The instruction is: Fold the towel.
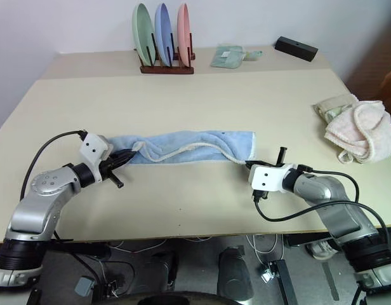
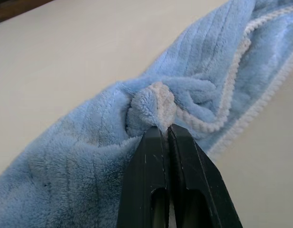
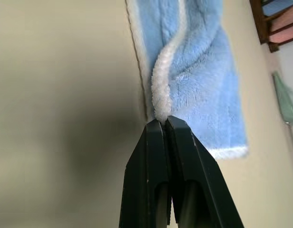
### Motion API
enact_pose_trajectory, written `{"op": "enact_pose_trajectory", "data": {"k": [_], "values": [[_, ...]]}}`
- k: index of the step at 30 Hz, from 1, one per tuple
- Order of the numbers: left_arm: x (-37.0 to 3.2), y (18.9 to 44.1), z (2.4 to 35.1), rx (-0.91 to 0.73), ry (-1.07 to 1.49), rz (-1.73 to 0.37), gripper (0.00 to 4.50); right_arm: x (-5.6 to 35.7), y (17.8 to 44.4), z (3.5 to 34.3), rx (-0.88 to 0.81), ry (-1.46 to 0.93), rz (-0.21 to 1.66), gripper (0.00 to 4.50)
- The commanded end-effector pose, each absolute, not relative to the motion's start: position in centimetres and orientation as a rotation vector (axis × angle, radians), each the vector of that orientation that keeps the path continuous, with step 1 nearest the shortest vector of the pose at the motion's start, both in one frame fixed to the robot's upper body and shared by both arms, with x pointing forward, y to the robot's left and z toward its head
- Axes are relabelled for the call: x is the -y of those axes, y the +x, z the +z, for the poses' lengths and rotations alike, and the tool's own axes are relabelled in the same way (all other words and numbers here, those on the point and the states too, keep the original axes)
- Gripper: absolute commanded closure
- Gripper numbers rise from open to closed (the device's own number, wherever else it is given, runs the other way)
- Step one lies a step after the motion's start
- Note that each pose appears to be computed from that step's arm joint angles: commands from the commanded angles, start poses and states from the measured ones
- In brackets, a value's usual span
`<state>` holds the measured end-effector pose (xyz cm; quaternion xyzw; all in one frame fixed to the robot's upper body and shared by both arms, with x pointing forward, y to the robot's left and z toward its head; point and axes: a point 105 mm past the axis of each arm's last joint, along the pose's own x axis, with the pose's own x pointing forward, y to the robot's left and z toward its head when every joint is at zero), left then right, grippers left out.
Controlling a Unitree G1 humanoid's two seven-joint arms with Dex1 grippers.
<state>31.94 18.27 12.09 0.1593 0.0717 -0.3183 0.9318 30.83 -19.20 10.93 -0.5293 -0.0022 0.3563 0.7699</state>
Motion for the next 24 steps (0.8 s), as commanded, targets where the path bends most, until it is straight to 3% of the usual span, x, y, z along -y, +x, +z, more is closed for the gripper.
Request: {"op": "enact_pose_trajectory", "data": {"k": [1,6,23,24], "values": [[-17.8,32.3,13.1,-0.103,0.355,-0.674,4.5,19.7,31.4,12.5,0.031,-1.165,0.688,3.59],[-17.2,32.5,12.9,-0.1,0.345,-0.691,4.5,19.8,32.5,12.5,0.063,-1.231,0.617,1.19],[-16.8,31.8,12.7,-0.096,0.324,-0.675,4.5,19.1,35.3,12.5,0.094,-1.248,0.564,1.19],[-16.8,31.8,12.6,-0.096,0.322,-0.675,4.5,19.0,35.5,12.3,0.097,-1.243,0.558,1.42]]}}
